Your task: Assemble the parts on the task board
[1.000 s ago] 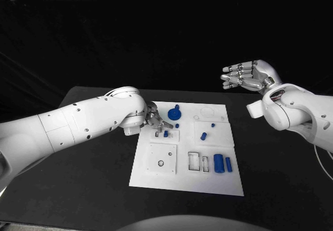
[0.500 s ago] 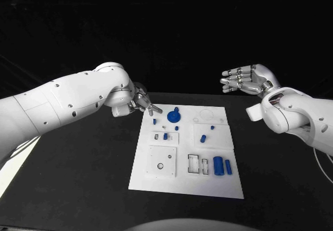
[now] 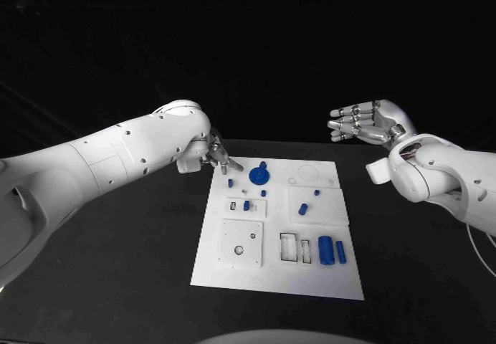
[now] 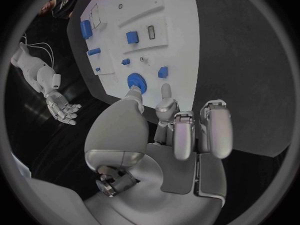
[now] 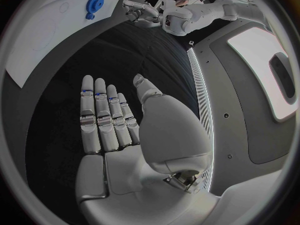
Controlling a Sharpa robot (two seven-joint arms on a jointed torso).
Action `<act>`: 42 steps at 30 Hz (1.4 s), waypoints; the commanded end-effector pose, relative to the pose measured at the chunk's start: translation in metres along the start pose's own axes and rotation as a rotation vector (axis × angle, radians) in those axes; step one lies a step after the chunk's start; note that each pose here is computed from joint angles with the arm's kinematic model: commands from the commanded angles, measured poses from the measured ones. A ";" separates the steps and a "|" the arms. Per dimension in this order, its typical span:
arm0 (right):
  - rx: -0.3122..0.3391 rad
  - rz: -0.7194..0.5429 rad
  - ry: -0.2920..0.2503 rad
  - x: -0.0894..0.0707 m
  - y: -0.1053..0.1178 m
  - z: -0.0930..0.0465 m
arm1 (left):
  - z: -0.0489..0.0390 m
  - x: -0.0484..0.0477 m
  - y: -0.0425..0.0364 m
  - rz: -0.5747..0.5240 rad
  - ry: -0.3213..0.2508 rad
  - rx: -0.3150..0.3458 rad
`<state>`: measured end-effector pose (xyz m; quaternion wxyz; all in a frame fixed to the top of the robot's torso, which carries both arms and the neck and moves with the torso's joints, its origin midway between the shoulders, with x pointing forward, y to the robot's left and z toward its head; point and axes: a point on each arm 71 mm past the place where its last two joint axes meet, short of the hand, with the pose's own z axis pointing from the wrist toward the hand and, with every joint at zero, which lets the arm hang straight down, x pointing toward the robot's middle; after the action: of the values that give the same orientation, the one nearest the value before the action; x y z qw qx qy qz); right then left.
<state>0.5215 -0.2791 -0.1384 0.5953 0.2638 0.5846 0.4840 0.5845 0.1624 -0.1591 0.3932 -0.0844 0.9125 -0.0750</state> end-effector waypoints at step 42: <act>-0.007 0.005 0.022 0.006 0.001 0.002 | 0.0186 0.0213 -0.0028 0.050 0.030 0.005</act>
<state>0.5228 -0.2751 -0.1392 0.5927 0.2633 0.5856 0.4863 0.5850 0.1568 -0.1859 0.3870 -0.0565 0.9186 -0.0574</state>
